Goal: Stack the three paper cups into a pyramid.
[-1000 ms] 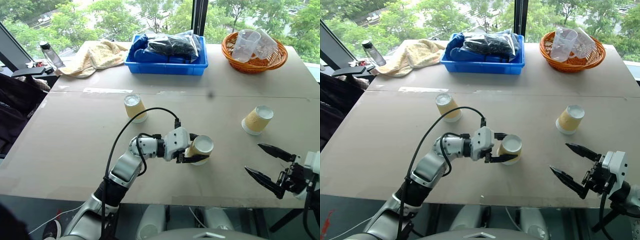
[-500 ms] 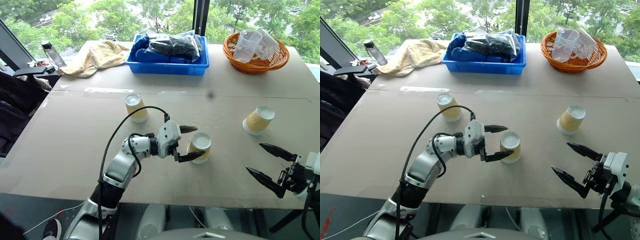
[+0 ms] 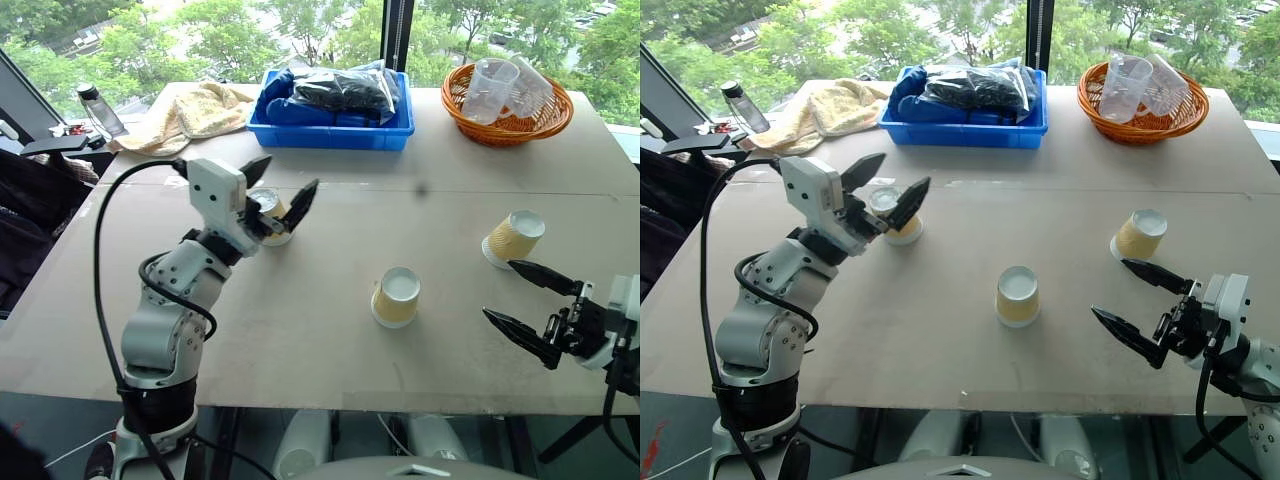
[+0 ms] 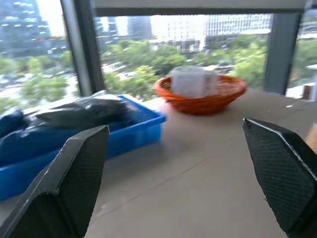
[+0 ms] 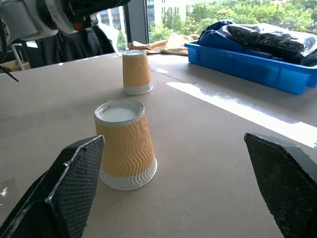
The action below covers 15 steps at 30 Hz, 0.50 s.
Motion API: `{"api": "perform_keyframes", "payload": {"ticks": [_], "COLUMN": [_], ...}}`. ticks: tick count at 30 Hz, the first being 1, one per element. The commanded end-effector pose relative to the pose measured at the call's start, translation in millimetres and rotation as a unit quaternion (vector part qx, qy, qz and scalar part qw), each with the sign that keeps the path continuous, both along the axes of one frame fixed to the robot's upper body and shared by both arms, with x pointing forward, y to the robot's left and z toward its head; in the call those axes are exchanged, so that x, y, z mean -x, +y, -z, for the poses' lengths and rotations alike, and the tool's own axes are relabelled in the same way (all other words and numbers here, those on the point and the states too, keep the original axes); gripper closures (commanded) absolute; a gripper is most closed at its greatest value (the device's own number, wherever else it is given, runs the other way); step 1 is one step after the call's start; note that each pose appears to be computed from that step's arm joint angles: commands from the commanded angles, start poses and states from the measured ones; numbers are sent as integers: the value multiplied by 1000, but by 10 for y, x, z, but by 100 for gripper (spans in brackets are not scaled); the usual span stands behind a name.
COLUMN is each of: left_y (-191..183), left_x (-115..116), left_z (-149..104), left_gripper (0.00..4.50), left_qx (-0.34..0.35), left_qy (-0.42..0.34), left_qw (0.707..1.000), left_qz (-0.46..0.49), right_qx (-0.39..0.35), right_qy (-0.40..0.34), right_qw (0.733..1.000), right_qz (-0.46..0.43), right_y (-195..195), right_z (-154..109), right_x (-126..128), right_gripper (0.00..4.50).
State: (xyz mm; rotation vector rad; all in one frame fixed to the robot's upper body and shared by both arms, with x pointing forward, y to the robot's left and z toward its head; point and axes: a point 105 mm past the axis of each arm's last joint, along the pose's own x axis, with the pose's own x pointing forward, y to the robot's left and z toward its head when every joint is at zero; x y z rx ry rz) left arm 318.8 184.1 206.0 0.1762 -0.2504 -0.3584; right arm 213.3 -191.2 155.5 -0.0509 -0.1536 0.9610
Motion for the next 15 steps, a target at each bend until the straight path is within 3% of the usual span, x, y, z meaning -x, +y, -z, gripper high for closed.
{"api": "perform_keyframes", "payload": {"ticks": [1,8,15], "left_y": [289,257,271], "left_x": [-12,-125,-259], "left_z": [105,420,492], "left_gripper": [8,8,8], "left_qx": [-13,-24,-30], "left_qy": [5,56,62], "left_qw": [997,997,997], "left_qz": [-71,-42,-35], "right_qx": [-7,-33,-45], "right_qy": [-16,-29,-28], "right_qw": [1000,999,998], "right_qz": [-22,-30,-35], "right_y": [120,260,363], "right_z": [-114,-280,-378], "right_x": [-22,-128,-125], "right_gripper": [0,0,0]}}
